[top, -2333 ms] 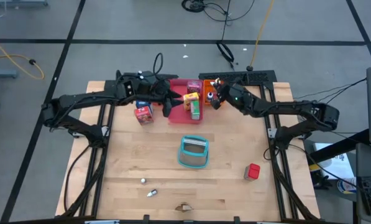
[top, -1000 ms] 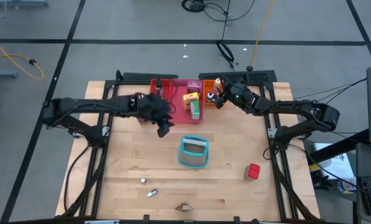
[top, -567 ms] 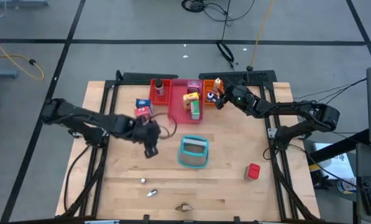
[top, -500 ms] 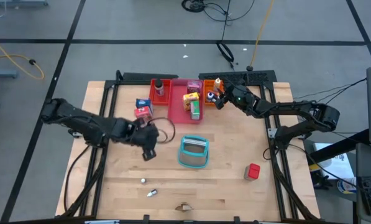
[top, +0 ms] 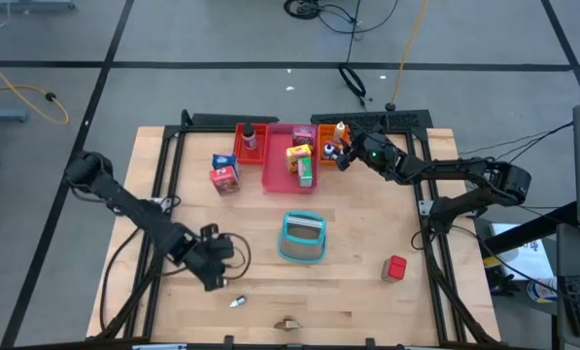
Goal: Pick & Place Kitchen Items
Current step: Put the small orange food coloring bottle into the orange bin
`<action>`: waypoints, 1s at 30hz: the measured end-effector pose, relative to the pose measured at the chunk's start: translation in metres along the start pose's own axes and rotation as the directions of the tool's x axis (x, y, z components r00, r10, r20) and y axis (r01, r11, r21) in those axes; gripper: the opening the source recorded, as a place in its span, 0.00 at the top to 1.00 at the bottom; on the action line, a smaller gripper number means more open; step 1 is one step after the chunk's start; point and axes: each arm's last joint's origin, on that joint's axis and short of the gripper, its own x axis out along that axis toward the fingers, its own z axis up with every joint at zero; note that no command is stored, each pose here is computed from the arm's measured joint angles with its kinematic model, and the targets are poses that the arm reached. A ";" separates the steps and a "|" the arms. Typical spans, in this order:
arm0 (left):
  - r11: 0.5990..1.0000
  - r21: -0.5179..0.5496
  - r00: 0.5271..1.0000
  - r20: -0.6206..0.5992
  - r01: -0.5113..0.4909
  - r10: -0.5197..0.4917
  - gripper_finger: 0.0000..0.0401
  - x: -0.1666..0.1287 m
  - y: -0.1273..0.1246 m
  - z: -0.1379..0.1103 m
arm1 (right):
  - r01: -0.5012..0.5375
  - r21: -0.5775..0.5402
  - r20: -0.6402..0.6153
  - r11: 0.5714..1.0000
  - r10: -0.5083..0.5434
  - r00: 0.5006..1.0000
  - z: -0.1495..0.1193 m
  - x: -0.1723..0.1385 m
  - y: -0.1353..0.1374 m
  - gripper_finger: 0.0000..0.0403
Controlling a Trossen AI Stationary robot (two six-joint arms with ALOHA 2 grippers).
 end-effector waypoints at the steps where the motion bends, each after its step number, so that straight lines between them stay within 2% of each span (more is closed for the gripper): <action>1: 1.000 0.012 1.000 0.016 0.026 -0.027 0.56 0.001 -0.004 -0.003 | 0.000 0.006 0.003 1.000 0.000 1.000 0.000 0.000 0.000 0.65; 7: 0.989 0.059 0.988 0.067 0.135 -0.139 0.56 0.004 -0.020 -0.021 | 0.000 0.017 0.017 1.000 0.000 1.000 0.002 0.000 0.000 0.65; 15: 0.991 -0.001 0.986 0.104 0.131 -0.130 0.56 0.014 -0.018 -0.041 | -0.003 0.031 0.048 1.000 0.002 0.999 0.005 0.000 0.000 0.66; 23: 0.967 -0.014 0.955 0.162 0.253 -0.248 0.56 0.022 -0.020 -0.055 | -0.003 0.029 0.047 1.000 0.002 0.999 0.005 0.000 0.000 0.66; 27: 0.958 -0.047 0.946 0.176 0.284 -0.272 0.56 0.027 -0.016 -0.063 | -0.003 0.030 0.048 1.000 0.002 0.999 0.005 0.000 0.000 0.66; 30: 0.959 -0.086 0.953 0.169 0.270 -0.253 0.56 0.032 -0.010 -0.070 | -0.003 0.030 0.048 1.000 0.002 0.999 0.005 0.000 0.000 0.66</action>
